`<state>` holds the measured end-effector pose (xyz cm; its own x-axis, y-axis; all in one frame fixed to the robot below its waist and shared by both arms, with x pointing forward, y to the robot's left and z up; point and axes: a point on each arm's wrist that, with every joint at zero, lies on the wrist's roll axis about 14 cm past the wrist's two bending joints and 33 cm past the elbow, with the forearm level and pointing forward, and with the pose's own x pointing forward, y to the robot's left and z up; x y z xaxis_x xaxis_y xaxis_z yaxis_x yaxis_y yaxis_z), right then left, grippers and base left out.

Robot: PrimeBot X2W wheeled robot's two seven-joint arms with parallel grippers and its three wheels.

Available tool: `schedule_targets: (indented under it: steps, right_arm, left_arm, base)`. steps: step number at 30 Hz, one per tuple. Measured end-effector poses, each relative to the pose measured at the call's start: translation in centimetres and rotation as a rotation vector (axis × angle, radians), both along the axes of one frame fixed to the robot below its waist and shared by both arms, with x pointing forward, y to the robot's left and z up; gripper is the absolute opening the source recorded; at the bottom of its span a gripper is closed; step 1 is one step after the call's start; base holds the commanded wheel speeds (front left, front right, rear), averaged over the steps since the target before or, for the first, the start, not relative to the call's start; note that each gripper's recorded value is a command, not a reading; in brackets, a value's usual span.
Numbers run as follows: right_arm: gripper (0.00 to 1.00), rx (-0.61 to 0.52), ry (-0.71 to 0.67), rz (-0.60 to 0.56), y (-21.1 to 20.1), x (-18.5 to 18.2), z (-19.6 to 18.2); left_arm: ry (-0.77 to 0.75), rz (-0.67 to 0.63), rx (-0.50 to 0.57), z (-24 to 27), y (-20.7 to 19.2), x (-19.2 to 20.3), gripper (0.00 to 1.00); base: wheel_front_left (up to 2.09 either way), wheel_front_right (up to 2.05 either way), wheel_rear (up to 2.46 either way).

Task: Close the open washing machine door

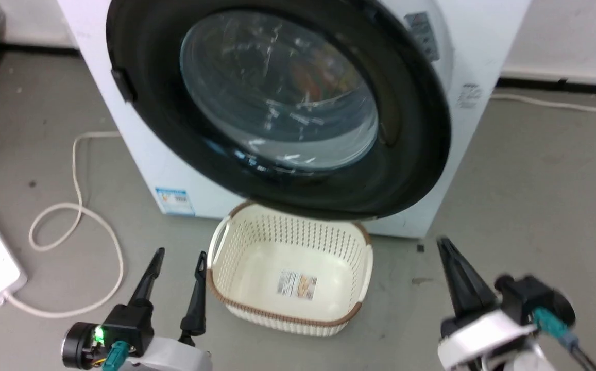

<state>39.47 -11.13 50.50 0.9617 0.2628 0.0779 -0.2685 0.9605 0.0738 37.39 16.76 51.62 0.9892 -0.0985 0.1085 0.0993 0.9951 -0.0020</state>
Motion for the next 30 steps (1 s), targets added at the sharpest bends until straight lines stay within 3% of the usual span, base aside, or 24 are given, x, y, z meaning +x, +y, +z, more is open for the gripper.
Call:
schedule_targets:
  steps: [8, 17, 26, 30]
  right_arm:
    - [0.00, -0.096, -0.046, 0.126, 1.7, 7.2, 0.8]
    - [0.00, -0.137, 0.000, 0.166, 1.2, 15.3, -0.7]
    - [0.00, -0.079, 0.041, 0.079, -1.0, 21.9, -0.8]
    - [0.00, -0.070, 0.069, 0.062, -1.2, 23.0, -1.3]
  left_arm:
    - [0.056, 0.031, 0.003, -2.0, 1.0, 2.1, 1.00]
    - [0.104, 0.082, 0.010, -3.8, 2.7, 3.1, 1.00]
    - [0.125, 0.110, 0.018, -4.8, 3.5, 4.2, 1.00]
    - [0.133, 0.119, 0.021, -5.0, 3.7, 4.2, 1.00]
  base:
    - [0.00, 0.00, 0.00]
    - [0.00, 0.00, 0.00]
    - [0.00, 0.00, 0.00]
    - [0.00, 0.00, 0.00]
